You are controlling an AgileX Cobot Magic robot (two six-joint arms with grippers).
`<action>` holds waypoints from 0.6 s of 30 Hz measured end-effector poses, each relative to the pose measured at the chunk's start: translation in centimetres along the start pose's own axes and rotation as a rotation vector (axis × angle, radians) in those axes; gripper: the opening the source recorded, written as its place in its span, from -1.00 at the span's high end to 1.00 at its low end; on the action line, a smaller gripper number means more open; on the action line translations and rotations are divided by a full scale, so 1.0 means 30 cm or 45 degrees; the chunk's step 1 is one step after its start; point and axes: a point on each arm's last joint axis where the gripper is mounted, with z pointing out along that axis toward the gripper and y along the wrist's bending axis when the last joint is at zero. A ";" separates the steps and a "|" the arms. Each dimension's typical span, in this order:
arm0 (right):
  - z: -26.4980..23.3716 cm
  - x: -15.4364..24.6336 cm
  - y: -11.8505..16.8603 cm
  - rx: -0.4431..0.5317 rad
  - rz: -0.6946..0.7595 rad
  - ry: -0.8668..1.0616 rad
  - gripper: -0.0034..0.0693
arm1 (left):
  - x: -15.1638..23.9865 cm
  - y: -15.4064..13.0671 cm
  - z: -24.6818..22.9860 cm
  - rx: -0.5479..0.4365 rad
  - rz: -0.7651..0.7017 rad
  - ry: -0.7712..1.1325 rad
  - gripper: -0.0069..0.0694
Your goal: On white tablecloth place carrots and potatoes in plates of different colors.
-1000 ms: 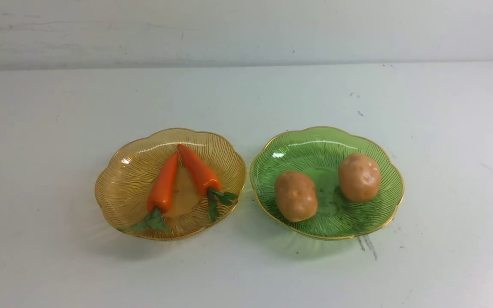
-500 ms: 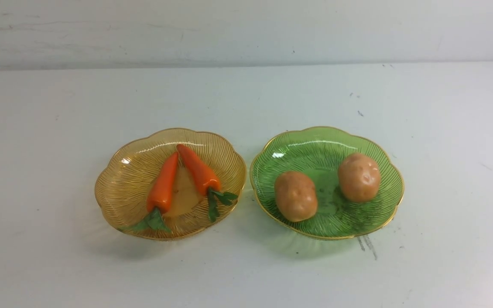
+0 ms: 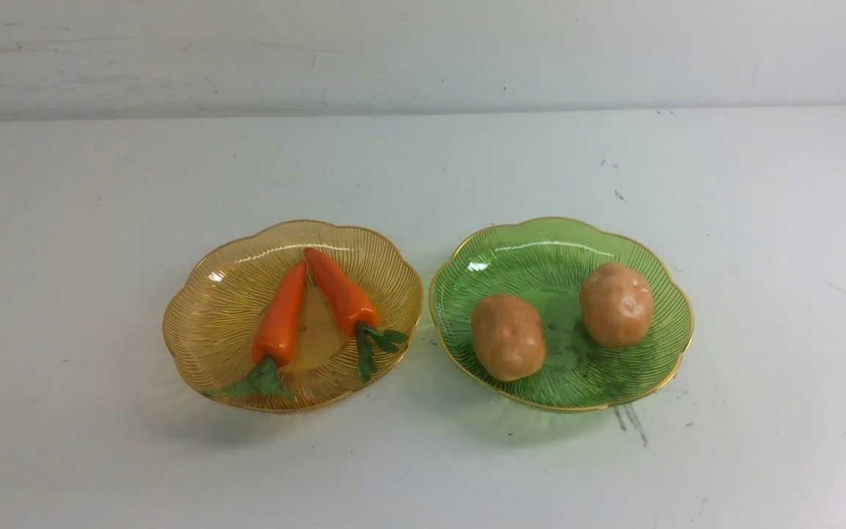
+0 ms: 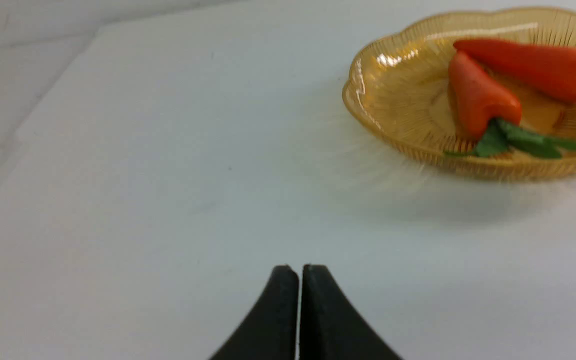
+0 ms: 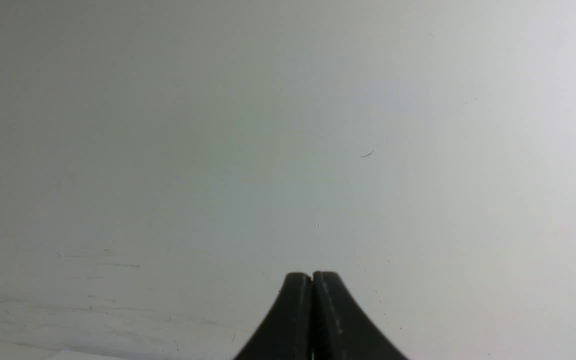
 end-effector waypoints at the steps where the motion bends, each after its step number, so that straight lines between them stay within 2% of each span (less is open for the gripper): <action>1: 0.000 0.000 0.000 0.000 0.000 0.000 0.94 | 0.000 0.000 0.000 0.000 0.000 -0.001 0.83; 18: 0.000 0.000 0.000 0.001 0.008 0.000 0.94 | 0.000 0.000 0.000 0.000 0.000 -0.002 0.83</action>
